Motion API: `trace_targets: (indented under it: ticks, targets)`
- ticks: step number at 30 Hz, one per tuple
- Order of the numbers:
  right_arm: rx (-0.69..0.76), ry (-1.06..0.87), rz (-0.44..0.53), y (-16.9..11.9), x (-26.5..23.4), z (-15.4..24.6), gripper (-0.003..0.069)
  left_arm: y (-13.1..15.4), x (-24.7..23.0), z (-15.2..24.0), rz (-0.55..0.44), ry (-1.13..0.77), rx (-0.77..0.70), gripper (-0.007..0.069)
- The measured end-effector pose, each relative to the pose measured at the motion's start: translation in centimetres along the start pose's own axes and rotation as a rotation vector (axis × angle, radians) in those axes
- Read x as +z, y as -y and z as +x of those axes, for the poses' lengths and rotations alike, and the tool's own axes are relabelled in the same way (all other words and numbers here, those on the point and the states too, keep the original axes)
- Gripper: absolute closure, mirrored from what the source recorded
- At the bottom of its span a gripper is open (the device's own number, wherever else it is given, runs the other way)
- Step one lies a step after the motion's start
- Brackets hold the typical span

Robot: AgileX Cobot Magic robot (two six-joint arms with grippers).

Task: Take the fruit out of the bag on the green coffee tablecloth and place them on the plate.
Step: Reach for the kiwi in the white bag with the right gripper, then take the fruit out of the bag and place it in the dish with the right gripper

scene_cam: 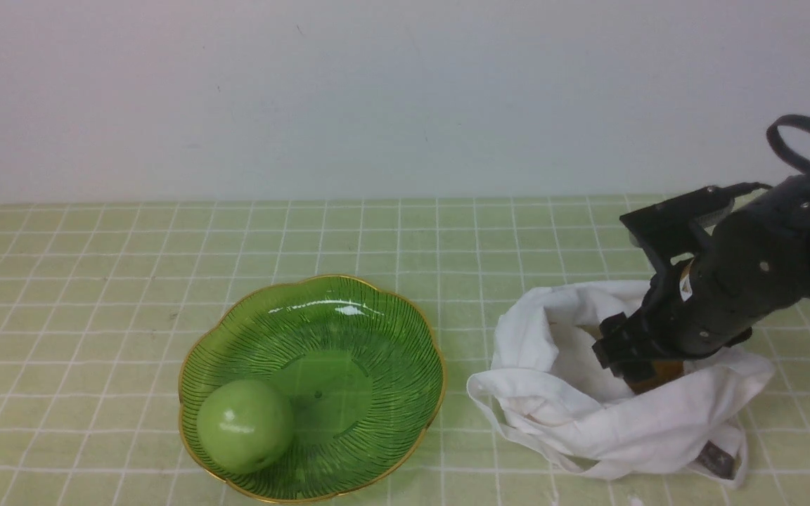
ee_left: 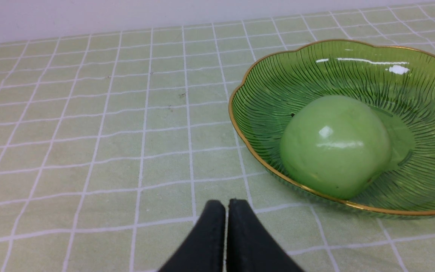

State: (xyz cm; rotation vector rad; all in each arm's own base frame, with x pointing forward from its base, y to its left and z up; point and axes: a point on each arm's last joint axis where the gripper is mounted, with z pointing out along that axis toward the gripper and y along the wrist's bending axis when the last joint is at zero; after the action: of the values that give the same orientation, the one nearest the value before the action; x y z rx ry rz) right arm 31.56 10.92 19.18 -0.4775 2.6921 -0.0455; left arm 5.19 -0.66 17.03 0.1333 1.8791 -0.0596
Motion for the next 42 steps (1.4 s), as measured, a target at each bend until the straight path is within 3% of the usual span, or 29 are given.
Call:
trace_targets:
  ticks: [5, 14, 19, 22, 25, 42]
  targets:
    - [0.008, 0.001, -0.009, -0.2, 0.0, 0.0, 0.0052, 0.0, 0.0, 0.0, 0.000, 0.000, 0.000, 0.0633]
    - [-0.015, 0.009, 0.005, -0.1, 0.2, -0.2, 0.0050, 0.0, 0.0, 0.0, 0.000, 0.000, 0.000, 0.0633]
    - [-0.036, -0.034, 0.015, -0.1, 1.7, 0.2, 0.0066, 0.0, 0.0, 0.0, 0.000, 0.000, 0.000, 0.0633]
    - [-0.035, -0.044, 0.014, -0.2, 2.1, 0.2, 0.0132, 0.0, 0.0, 0.0, 0.000, 0.000, 0.000, 0.0633]
    - [-0.033, -0.038, 0.013, -0.2, 1.9, 0.2, 0.0138, 0.0, 0.0, 0.0, 0.000, 0.000, 0.000, 0.0633]
    - [0.048, 0.167, -0.031, 0.2, -5.4, -0.8, 0.0139, 0.0, 0.0, 0.0, 0.000, 0.000, 0.000, 0.0633]
